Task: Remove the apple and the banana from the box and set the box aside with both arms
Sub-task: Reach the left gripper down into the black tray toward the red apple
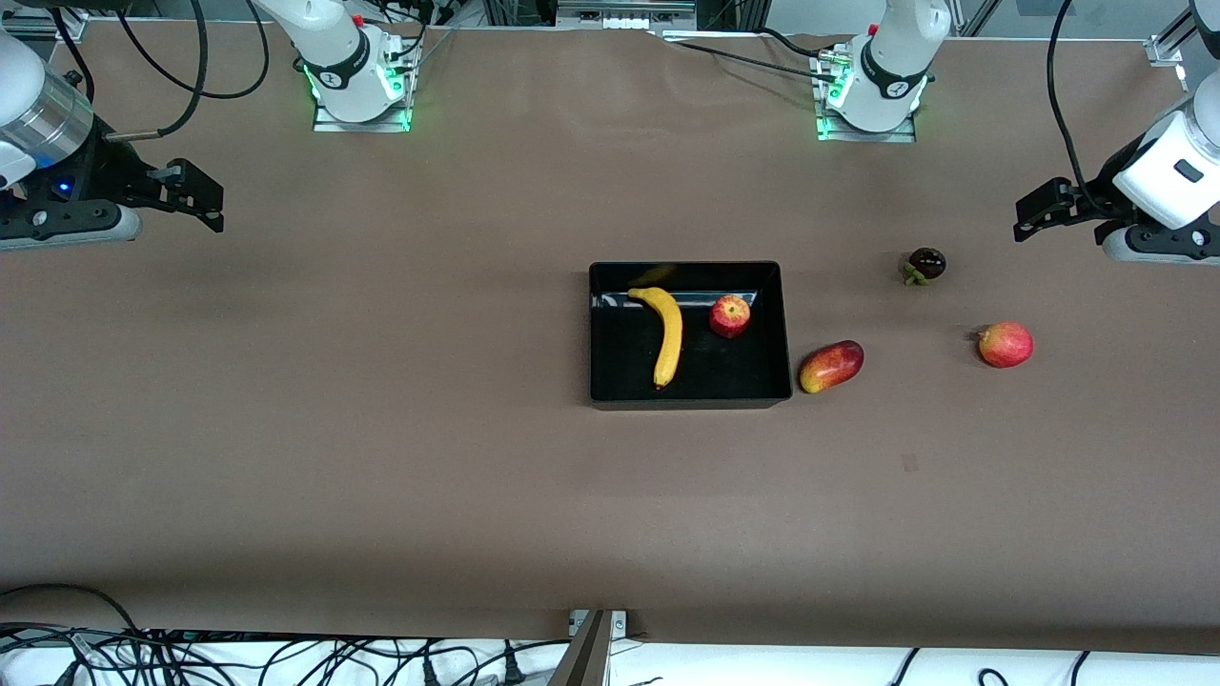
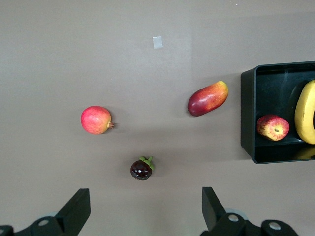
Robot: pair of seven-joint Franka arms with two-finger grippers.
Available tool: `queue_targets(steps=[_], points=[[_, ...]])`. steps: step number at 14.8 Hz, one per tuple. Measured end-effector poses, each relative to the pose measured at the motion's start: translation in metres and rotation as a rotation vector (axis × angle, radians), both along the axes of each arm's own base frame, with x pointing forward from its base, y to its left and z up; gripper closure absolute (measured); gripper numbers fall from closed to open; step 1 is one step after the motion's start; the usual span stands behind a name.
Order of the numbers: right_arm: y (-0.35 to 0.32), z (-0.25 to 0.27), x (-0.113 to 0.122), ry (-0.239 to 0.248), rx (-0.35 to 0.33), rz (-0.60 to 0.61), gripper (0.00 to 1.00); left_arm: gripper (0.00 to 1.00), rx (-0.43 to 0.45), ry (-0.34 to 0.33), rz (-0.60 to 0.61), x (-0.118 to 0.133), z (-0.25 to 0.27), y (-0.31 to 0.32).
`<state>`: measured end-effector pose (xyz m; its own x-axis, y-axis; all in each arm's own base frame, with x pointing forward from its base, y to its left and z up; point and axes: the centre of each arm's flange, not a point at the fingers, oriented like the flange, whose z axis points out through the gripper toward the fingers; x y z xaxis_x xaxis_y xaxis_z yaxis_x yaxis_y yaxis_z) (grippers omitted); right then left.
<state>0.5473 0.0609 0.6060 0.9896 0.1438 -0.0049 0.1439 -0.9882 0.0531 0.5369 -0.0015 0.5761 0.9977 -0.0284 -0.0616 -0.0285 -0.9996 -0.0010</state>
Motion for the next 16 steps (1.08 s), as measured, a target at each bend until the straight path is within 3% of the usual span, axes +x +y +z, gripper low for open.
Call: queue_targets(steps=[5,11,16], points=[[0.0,0.0,0.0,0.0,0.0,0.0,0.0,0.0,0.0,0.009,0.0,-0.001,-0.002,0.0],[0.0,0.0,0.001,-0.005,0.0,0.0,0.0,0.0,0.001,0.149,-0.029,-0.011,-0.045,-0.047],[0.0,0.0,0.001,-0.006,0.0,0.001,0.0,0.0,0.055,0.155,0.182,0.0,-0.096,-0.155]])
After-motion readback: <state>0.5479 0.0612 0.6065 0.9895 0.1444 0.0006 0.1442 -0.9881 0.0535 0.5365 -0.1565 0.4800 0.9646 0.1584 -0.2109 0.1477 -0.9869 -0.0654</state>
